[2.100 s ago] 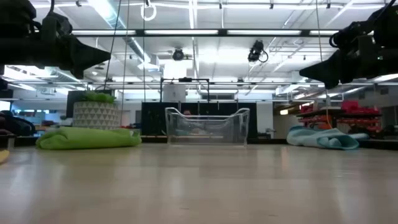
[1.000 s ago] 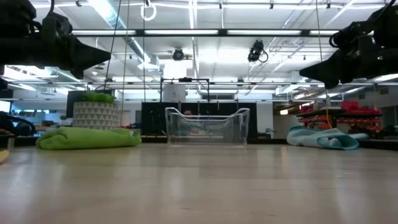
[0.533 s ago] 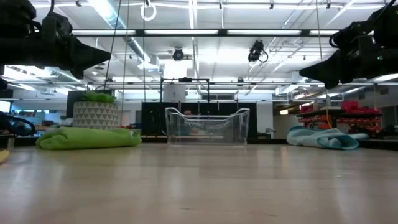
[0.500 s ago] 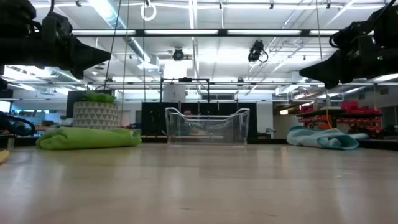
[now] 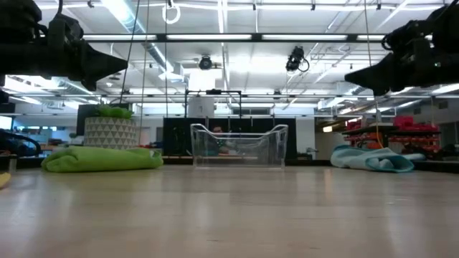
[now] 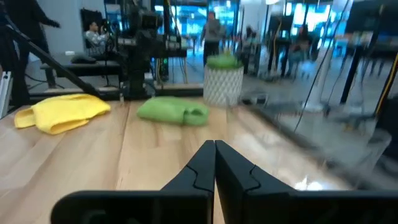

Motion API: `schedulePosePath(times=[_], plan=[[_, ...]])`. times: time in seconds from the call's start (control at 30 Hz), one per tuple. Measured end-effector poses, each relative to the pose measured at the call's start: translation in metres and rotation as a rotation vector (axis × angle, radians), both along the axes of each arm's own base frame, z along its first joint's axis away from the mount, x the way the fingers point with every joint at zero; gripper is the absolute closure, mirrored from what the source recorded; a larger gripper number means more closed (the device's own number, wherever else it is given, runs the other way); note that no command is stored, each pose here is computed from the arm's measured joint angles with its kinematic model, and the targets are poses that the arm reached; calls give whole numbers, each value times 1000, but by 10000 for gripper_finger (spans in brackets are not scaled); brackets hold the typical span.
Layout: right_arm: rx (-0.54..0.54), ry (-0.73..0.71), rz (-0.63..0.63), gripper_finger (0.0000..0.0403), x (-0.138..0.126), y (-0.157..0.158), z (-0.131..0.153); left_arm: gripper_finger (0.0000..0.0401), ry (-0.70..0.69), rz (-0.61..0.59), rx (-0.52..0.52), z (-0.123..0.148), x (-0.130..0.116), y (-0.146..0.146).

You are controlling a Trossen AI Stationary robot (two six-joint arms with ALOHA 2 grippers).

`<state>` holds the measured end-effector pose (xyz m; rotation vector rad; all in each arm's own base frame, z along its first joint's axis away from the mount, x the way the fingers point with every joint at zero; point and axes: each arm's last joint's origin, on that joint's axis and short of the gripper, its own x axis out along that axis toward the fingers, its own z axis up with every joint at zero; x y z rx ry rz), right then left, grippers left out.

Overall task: Fold microfiber towels
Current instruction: Fold the green microfiber cloth

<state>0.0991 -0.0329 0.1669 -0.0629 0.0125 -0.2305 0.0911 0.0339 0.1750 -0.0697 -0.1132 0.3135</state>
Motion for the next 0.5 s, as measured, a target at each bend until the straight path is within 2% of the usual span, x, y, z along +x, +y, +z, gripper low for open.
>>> schedulePosePath(times=[0.13,0.27,0.43,0.5], plan=[[-100,-82,11,387,0,1,10,368,0,0,2,0,0,0],[-141,-185,18,387,-2,1,20,365,0,0,0,0,0,0],[-71,-319,52,387,-5,3,31,373,0,0,-1,0,0,0],[-56,-330,53,387,-5,3,32,377,0,0,-1,0,0,0]])
